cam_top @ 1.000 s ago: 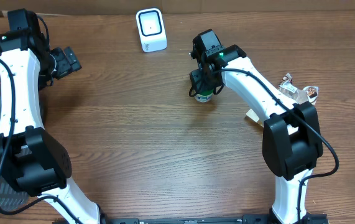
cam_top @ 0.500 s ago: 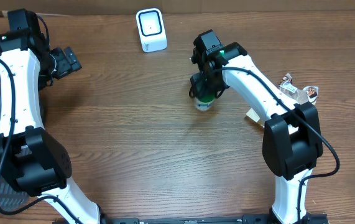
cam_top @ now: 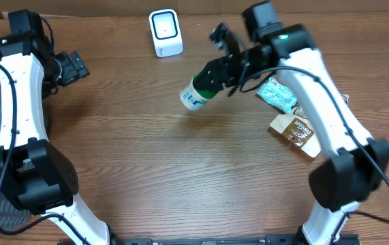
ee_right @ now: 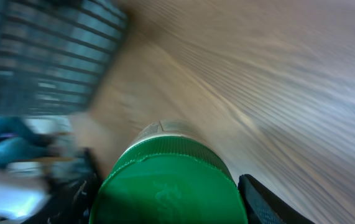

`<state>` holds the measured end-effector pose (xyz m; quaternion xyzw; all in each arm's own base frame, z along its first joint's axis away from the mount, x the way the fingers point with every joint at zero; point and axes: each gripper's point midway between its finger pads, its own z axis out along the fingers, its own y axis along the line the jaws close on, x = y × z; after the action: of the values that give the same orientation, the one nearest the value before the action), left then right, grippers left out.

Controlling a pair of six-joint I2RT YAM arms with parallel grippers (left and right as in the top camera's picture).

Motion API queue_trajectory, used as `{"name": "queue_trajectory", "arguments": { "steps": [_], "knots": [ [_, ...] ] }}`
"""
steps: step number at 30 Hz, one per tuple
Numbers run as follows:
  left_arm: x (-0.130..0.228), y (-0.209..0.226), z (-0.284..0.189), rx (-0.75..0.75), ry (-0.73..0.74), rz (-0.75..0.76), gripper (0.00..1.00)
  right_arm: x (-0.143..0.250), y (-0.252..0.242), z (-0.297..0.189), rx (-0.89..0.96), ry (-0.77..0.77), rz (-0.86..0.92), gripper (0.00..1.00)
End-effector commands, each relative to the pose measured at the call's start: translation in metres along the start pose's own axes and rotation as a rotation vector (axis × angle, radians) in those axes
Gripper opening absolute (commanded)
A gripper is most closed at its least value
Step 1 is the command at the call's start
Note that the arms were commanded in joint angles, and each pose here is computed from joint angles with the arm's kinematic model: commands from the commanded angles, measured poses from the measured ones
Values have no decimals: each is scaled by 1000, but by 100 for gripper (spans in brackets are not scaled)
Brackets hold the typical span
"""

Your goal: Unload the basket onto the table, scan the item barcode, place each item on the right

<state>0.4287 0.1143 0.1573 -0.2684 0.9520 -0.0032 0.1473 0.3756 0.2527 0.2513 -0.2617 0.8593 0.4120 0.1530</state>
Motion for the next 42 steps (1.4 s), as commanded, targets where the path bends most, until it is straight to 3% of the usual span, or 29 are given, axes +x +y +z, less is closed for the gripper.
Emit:
{"name": "queue_trajectory", "arguments": {
  "steps": [1,7,15,19,27,33,38,40,42],
  "knots": [
    [1,-1,4,-10,4,4,100,-21,69,-55,-298,-146,-115,21],
    [1,-1,4,-10,4,4,100,-29,90,-105,-535,-250,-127,21],
    [1,-1,4,-10,4,4,100,-33,77,-109,-485,-274,-134,21],
    [1,-1,4,-10,4,4,100,-37,53,-87,-294,-253,-149,21],
    [1,-1,4,-10,4,4,100,-50,-17,-19,345,-181,-249,18],
    [1,-1,4,-10,4,4,100,-89,-57,10,719,-280,-348,12],
    [1,-1,4,-10,4,4,100,-133,-77,24,830,-431,-423,12],
    [1,-1,4,-10,4,4,100,-148,-82,31,836,-482,-474,19],
    [1,-1,4,-10,4,4,100,-162,-84,37,846,-527,-534,20]
  ]
}}
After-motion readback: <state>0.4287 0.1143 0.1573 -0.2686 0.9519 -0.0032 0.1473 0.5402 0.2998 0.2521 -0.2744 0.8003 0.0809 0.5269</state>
